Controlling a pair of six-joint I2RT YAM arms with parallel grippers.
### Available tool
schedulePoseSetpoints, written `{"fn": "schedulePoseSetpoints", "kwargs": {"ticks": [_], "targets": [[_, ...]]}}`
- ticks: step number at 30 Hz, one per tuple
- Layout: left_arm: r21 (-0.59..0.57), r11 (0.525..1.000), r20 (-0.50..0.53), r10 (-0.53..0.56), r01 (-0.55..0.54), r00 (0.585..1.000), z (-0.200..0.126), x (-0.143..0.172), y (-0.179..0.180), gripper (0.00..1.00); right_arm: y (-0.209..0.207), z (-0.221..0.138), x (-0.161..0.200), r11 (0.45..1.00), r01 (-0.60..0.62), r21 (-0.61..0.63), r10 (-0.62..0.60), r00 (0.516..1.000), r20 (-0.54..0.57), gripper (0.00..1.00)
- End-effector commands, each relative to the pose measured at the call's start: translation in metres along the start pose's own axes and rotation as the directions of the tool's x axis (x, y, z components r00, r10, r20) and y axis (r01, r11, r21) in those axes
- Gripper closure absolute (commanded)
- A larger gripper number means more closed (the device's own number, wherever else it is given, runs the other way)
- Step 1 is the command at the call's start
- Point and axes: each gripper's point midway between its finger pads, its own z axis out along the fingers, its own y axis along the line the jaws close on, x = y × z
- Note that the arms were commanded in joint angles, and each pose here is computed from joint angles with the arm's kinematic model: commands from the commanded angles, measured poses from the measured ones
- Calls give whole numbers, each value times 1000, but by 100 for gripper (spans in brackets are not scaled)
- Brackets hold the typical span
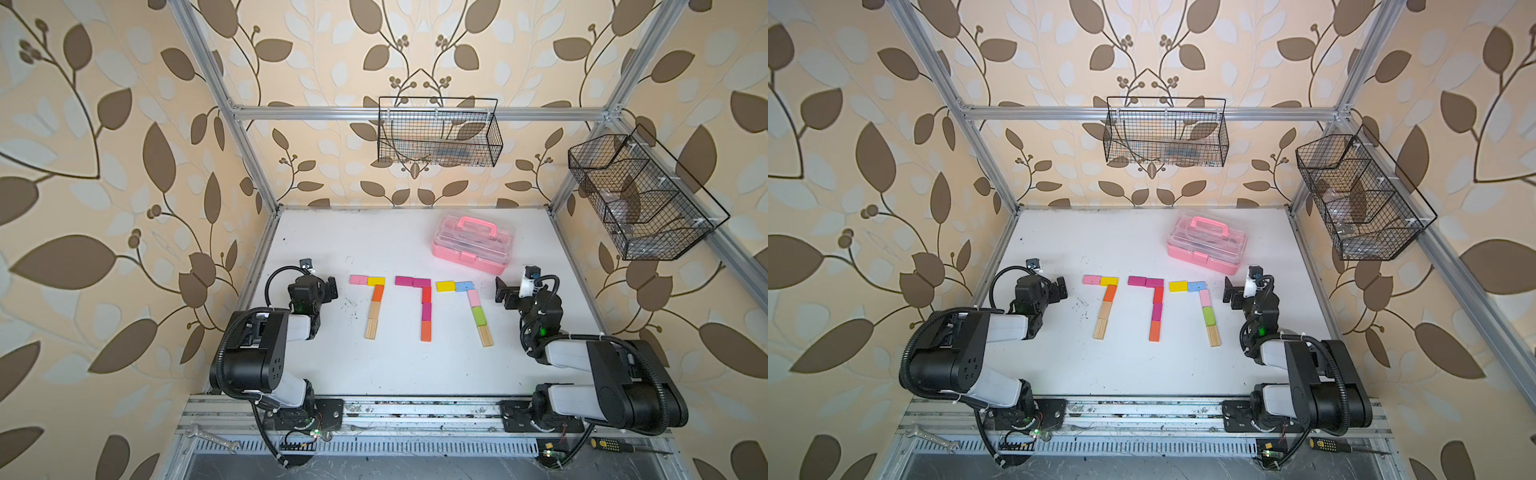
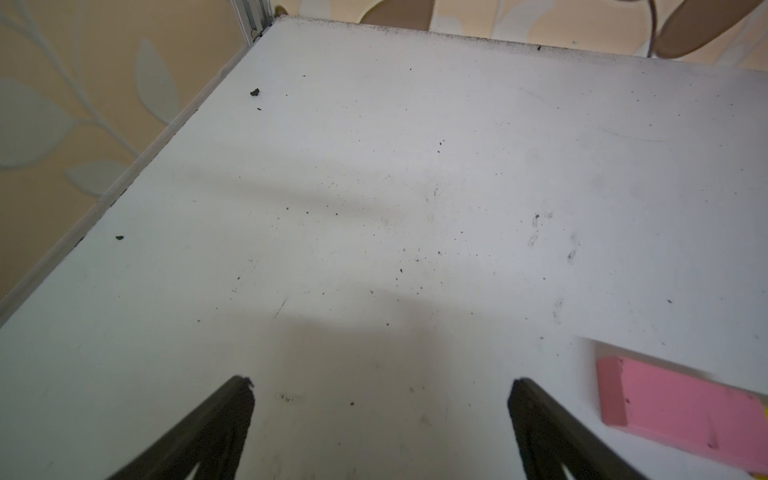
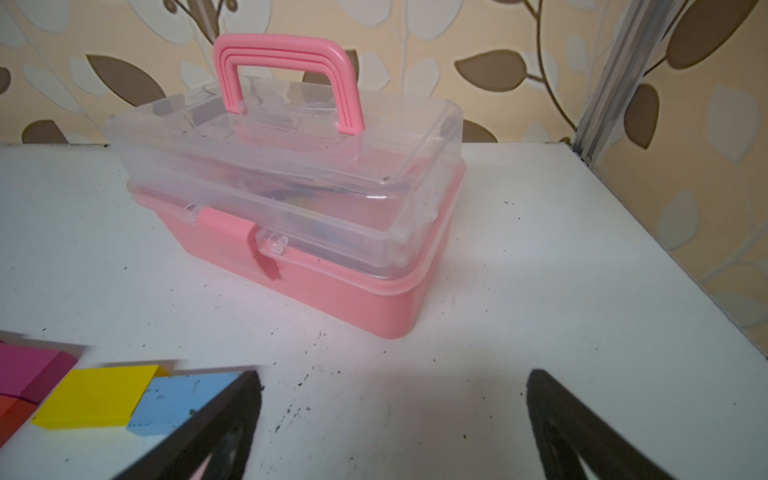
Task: Assemble the number 7 with building blocks
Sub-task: Reset both arms
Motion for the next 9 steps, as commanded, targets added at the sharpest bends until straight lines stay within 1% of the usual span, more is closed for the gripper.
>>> {"fn": "schedulePoseSetpoints", "kwargs": {"ticks": [1, 9], "targets": [[8, 1000, 50, -17, 16, 999, 1, -19, -1, 1, -1, 2, -7, 1000, 15, 14, -15, 1000, 19, 0], [9, 1000, 51, -17, 17, 999, 1, -19, -1, 1, -1, 1, -8, 1000, 19, 22, -19, 1000, 23, 0]]}}
